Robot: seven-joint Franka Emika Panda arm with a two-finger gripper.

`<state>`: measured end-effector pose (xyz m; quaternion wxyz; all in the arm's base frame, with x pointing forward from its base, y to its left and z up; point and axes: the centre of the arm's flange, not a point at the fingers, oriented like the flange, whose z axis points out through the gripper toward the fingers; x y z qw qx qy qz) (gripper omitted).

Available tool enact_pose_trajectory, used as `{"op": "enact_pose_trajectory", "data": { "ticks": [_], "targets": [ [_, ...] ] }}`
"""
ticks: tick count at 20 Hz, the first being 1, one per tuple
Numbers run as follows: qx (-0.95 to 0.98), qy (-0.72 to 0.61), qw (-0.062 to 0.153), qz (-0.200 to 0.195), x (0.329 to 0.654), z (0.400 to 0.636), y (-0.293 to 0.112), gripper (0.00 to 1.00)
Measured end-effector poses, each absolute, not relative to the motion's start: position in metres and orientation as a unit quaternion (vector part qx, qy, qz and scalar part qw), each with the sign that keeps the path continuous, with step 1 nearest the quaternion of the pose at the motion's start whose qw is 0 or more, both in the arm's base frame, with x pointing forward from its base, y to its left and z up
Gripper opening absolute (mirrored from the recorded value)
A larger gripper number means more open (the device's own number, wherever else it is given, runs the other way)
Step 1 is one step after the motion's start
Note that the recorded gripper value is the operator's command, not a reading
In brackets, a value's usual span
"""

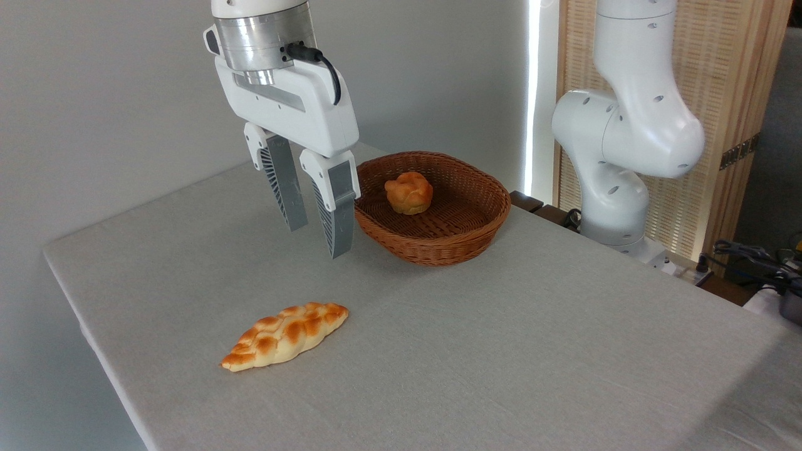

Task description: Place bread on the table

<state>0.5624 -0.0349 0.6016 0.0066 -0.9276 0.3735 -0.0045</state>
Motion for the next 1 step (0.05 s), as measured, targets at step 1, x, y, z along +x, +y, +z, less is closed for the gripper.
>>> {"op": "enact_pose_trajectory", "data": {
  "ticks": [1],
  "targets": [
    [-0.927,0.374,0.007,-0.004,0.5624,0.6015,-0.0352,1.0]
  ]
}}
